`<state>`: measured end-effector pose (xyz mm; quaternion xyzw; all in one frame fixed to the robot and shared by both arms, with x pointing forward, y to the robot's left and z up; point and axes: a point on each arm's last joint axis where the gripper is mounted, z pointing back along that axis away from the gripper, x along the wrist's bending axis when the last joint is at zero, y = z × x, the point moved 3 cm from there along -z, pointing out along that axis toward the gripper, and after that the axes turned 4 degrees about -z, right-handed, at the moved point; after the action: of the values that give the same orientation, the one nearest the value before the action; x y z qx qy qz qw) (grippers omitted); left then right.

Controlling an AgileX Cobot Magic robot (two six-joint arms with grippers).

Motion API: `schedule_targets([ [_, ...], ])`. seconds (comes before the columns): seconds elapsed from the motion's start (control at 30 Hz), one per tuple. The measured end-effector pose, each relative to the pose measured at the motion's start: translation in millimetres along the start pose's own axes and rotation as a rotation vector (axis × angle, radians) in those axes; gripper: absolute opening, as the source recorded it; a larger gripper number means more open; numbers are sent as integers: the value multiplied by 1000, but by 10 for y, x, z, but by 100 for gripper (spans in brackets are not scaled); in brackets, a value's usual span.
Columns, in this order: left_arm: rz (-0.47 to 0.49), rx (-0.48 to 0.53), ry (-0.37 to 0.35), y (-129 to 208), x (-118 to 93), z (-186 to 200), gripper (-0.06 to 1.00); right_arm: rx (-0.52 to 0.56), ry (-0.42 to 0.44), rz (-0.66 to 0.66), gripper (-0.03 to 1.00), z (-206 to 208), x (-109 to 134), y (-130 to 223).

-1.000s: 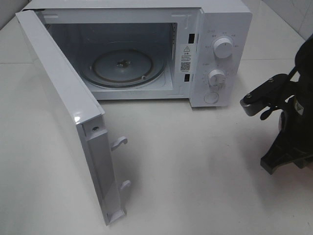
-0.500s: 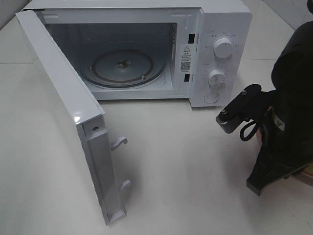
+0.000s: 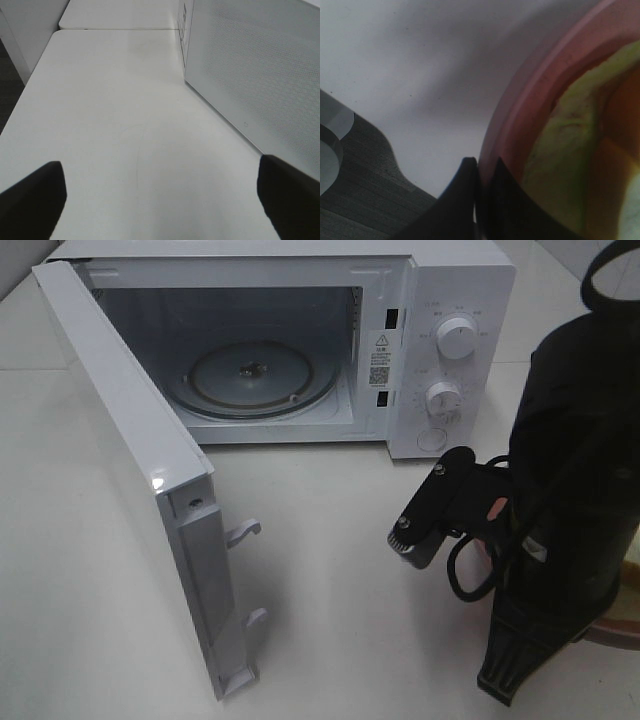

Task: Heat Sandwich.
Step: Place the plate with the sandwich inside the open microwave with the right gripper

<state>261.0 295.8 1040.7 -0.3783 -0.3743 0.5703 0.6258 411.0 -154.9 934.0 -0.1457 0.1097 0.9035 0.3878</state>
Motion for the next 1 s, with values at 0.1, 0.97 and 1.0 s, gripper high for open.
schedule_targets([
  [0.1, 0, 0, 0, 0, 0, 0, 97, -14, 3, 39, 5, 32, 86, -2],
  [0.97, 0, 0, 0, 0, 0, 0, 97, -145, 2, 483, 6, 133, 381, -89],
  [1.0, 0, 0, 0, 0, 0, 0, 97, -154, 1, 497, 6, 135, 386, -99],
])
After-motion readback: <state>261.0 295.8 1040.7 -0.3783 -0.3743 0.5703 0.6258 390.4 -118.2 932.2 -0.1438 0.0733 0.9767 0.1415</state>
